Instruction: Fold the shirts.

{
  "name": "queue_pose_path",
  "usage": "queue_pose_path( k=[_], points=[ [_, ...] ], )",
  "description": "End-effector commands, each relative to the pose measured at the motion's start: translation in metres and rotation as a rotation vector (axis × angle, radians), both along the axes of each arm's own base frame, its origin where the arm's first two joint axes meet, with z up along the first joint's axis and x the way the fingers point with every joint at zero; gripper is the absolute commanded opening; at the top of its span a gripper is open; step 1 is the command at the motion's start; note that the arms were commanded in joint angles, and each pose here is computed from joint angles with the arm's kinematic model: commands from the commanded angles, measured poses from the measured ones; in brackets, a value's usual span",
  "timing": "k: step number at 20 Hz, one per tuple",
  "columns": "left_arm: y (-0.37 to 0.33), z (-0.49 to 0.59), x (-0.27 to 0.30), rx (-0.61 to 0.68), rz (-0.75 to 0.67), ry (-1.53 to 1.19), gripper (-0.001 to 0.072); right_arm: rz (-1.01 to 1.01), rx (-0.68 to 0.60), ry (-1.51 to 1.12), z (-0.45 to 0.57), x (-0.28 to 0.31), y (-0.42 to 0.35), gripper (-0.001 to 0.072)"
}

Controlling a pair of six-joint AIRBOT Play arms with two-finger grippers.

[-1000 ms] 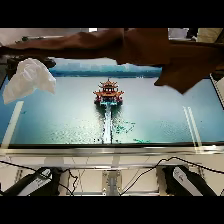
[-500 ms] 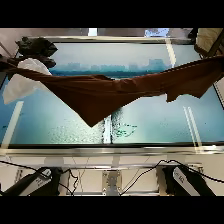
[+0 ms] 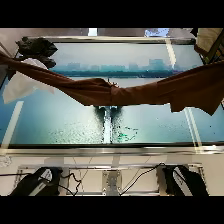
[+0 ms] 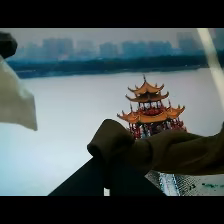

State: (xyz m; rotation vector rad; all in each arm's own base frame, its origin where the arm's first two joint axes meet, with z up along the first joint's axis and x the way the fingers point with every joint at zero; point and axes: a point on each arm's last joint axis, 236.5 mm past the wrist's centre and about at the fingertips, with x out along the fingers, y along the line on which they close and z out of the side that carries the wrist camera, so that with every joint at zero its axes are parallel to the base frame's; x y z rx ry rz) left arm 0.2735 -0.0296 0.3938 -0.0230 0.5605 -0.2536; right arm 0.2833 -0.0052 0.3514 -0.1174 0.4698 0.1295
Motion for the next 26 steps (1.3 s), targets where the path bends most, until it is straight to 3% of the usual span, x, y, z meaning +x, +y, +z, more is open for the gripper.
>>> queue_pose_path(
  k=[1,6,13,15,16,18,23,26],
  points=[
    [-0.035,0.055,-0.031,-0.03,-0.073,-0.231,0.0007,0.138,0.09,-0.136,0.039,-0.038,0.055,0.0023],
    [0.006,0.077,0.011,0.026,0.054,-0.351,0.0007,0.089,0.101,-0.202,0.052,-0.016,0.039,0.0022],
    [0.053,-0.135,0.134,-0.108,0.032,0.327,0.0009,-0.019,0.201,0.267,-0.103,0.102,-0.028,0.0023],
    [0.083,-0.233,0.115,-0.07,0.088,0.727,0.001,-0.133,0.183,0.499,-0.185,0.113,-0.066,0.0023],
    [0.104,-0.274,0.097,-0.059,0.183,0.919,0.0009,-0.193,0.155,0.653,-0.227,0.102,-0.084,0.0023],
    [0.117,-0.324,0.08,-0.048,0.243,1.09,0.0009,-0.234,0.13,0.858,-0.282,0.08,-0.098,0.0023],
    [0.099,-0.354,0.061,-0.09,0.156,1.194,0.001,-0.2,0.198,0.877,-0.304,0.082,-0.082,0.0023],
    [0.059,-0.335,0.074,-0.226,0.002,1.113,0.001,-0.09,0.246,0.9,-0.299,0.075,-0.058,0.0024]
  ],
)
